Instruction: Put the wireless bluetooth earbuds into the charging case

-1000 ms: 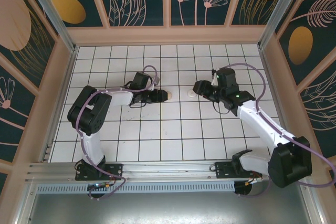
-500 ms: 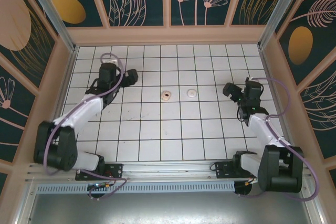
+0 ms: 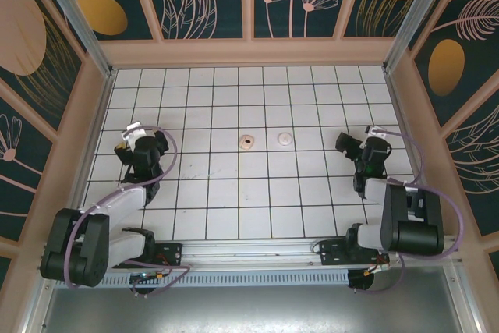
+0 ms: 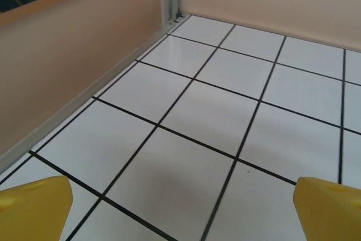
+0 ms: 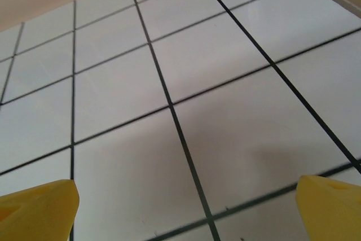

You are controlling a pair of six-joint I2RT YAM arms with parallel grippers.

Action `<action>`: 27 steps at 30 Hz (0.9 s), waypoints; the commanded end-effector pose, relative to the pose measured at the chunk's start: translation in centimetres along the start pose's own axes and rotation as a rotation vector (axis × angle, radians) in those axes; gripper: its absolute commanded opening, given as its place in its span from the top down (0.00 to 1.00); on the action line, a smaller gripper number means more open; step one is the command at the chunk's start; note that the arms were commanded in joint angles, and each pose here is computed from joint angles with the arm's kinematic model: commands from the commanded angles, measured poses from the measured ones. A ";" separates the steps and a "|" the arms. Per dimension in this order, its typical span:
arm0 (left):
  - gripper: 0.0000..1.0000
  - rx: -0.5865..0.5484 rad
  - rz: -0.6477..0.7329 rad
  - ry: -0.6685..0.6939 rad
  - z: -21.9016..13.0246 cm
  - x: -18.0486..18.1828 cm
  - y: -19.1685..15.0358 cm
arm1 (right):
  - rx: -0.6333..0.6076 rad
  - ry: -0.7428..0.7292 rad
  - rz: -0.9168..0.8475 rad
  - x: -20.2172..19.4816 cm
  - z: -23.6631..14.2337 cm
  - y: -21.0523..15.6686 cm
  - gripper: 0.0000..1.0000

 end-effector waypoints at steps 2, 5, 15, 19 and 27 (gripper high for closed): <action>0.01 -0.177 -0.073 -0.091 0.0 -0.6 1.5 | -0.237 0.042 -0.071 0.2 0.2 3.2 0.01; 0.01 -0.216 -0.018 -0.095 0.2 -0.5 1.0 | -0.257 0.097 -0.076 0.8 0.8 2.9 0.01; 0.01 -0.220 0.051 -0.219 1.1 -0.9 0.0 | -0.287 0.106 -0.171 2.5 0.6 1.5 0.01; 0.01 -0.164 -0.009 -0.271 2.5 0.5 -0.4 | -0.288 0.106 -0.171 2.5 0.6 1.5 0.01; 0.01 -0.157 -0.009 -0.252 2.6 0.5 -0.3 | -0.288 0.105 -0.171 2.5 0.7 1.6 0.01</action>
Point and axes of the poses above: each hand's point on the last joint's axis, 136 mm out from that joint toward the fingers, its own z axis out along the fingers, its own x axis along the line the jaws close on, y = z × x, the point moved 9 cm from there along -z, back along the fingers, and after that the axes turned 15 degrees about -z, right-handed, at the moved point
